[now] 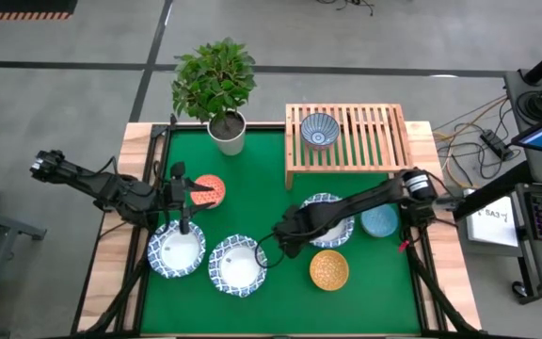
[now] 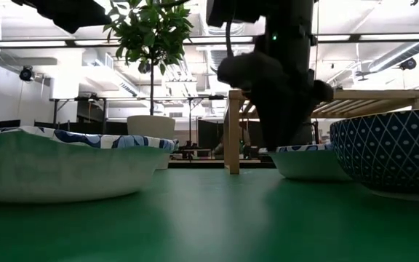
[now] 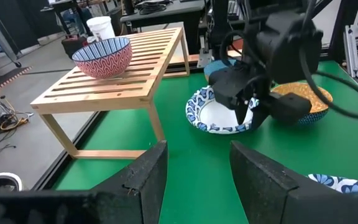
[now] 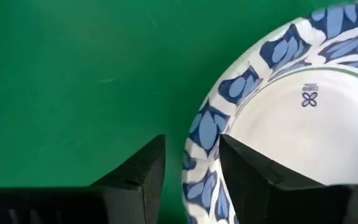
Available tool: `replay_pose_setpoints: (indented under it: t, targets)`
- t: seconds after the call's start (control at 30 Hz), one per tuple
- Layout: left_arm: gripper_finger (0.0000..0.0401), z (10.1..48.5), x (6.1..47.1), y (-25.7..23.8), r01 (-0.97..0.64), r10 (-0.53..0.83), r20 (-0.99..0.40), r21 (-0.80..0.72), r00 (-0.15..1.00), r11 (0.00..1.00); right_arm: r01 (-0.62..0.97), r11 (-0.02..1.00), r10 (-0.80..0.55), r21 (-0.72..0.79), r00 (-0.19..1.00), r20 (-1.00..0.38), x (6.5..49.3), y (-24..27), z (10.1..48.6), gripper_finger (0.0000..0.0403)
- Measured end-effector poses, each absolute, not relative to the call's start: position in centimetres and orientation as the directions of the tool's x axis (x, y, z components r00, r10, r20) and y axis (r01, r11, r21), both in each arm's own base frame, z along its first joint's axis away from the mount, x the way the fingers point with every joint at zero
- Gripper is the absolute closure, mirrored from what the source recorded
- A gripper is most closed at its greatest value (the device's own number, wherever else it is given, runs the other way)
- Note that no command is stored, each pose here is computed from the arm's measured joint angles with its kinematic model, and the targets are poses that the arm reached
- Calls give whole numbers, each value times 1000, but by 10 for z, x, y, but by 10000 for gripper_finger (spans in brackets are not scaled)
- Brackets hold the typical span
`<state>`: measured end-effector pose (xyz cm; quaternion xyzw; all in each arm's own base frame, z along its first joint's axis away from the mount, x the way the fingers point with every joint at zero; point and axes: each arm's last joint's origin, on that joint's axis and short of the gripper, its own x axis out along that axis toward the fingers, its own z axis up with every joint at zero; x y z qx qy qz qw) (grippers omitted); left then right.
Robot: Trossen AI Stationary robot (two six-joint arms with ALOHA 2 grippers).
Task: Place and stack bowls onto a shelf
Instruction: Put the white patterned bowl on the shelf
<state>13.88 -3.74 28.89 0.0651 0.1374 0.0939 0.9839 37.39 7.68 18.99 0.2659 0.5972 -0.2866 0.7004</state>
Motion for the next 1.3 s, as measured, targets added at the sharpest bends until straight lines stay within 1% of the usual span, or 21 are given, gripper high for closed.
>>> replay_pose_setpoints:
  t: [0.13,0.3,0.47,0.6,0.77,0.93,1.03,1.13,1.2,1.3]
  targets:
    - [245,288,139,-38,-167,203,-261,155,944,974,722,691,-88,15,105,-991,376,77,183,285]
    - [245,288,140,-38,-166,203,-262,155,944,974,727,686,-96,-9,78,-992,377,77,174,330]
    - [245,288,140,-38,-166,203,-263,155,943,974,723,690,-103,-17,75,-992,376,77,176,373]
    - [245,288,140,-38,-166,202,-263,155,943,974,726,688,-89,22,114,-990,375,77,187,385]
    - [245,288,140,-38,-166,202,-263,155,943,974,683,726,-64,79,182,-981,369,79,210,387]
    - [245,288,140,-38,-166,202,-263,155,943,974,604,781,-35,155,290,-956,366,84,245,388]
    - [245,288,141,-38,-166,202,-262,155,944,974,493,835,22,245,414,-910,367,92,272,388]
    - [245,288,141,-38,-166,202,-263,155,943,974,325,882,102,341,576,-811,369,102,306,388]
    - [245,288,141,-38,-166,203,-264,156,943,974,214,904,136,370,677,-724,367,106,331,388]
    - [245,288,142,-38,-165,203,-265,157,943,974,79,946,132,316,793,-594,360,111,367,388]
